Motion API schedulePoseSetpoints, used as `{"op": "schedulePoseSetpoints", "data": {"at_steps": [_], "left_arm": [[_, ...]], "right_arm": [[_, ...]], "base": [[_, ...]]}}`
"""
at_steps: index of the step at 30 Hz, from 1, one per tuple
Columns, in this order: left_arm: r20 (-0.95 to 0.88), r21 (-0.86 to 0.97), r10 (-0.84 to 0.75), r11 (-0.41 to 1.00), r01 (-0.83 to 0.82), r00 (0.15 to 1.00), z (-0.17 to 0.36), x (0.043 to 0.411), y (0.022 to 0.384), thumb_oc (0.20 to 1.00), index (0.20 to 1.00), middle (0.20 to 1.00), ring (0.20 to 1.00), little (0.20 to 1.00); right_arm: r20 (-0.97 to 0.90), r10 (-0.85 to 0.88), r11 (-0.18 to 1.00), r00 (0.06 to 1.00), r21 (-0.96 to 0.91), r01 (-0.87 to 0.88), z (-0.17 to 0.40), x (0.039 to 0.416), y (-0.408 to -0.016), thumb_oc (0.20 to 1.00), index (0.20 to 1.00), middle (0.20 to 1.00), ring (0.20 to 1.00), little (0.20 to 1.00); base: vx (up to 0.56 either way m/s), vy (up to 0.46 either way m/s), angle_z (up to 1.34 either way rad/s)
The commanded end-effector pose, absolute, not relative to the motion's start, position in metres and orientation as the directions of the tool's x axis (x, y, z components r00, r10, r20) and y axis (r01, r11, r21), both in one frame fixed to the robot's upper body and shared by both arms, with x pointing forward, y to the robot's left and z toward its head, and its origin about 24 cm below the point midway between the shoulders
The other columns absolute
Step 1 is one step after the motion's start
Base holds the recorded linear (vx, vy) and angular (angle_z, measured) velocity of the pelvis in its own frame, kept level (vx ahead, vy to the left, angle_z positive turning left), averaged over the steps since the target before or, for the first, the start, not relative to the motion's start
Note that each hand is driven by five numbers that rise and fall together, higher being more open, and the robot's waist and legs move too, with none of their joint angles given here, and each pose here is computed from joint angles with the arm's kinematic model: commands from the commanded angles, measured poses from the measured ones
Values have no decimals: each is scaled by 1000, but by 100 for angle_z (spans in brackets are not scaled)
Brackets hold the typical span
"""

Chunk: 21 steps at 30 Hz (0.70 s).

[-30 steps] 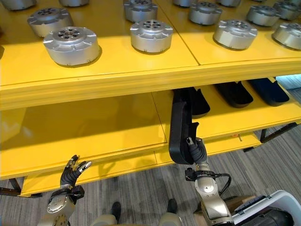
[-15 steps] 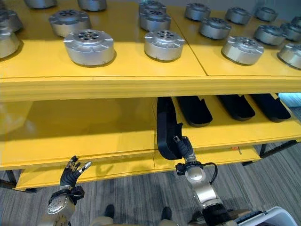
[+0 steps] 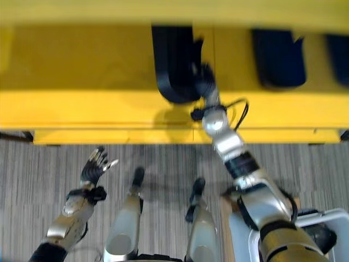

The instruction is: Move parts from the plastic box to the shelf.

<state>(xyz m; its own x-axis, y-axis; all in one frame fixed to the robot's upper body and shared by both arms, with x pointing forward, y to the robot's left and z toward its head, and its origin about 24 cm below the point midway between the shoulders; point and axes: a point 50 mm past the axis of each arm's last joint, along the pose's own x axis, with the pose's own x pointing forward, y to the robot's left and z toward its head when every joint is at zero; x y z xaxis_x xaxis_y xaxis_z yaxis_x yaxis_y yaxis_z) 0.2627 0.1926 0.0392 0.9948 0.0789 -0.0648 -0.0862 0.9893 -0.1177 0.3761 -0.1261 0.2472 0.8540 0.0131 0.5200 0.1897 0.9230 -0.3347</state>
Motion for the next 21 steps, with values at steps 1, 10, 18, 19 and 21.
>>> {"op": "schedulePoseSetpoints", "data": {"at_steps": [1, 10, 18, 19, 21], "left_arm": [[-38, -143, 103, 984, -108, 994, 39, 247, 197, 1000, 1000, 1000, 1000, 1000], [5, -153, 95, 984, -94, 995, 49, 256, 193, 1000, 1000, 1000, 1000, 1000], [58, -151, 70, 987, -61, 996, 60, 259, 191, 1000, 1000, 1000, 1000, 1000], [64, -152, 63, 987, -53, 996, 62, 260, 190, 1000, 1000, 1000, 1000, 1000], [75, -149, 46, 988, -35, 996, 64, 262, 187, 1000, 1000, 1000, 1000, 1000]], "right_arm": [[674, -11, 941, 738, -243, 235, 286, 363, -126, 200, 200, 200, 200, 200], [729, -64, 907, 681, -243, 344, 330, 372, -129, 200, 200, 200, 200, 200], [705, -115, 788, 700, -365, 496, 354, 393, -141, 200, 200, 200, 200, 200], [699, -117, 773, 705, -382, 507, 355, 395, -142, 200, 200, 200, 200, 200], [686, -99, 710, 721, -459, 534, 355, 400, -142, 200, 200, 200, 200, 200]], "base": [[-77, 24, 4], [-54, 17, 2], [12, -11, 13], [-36, 9, 8], [-19, 2, 5]]}}
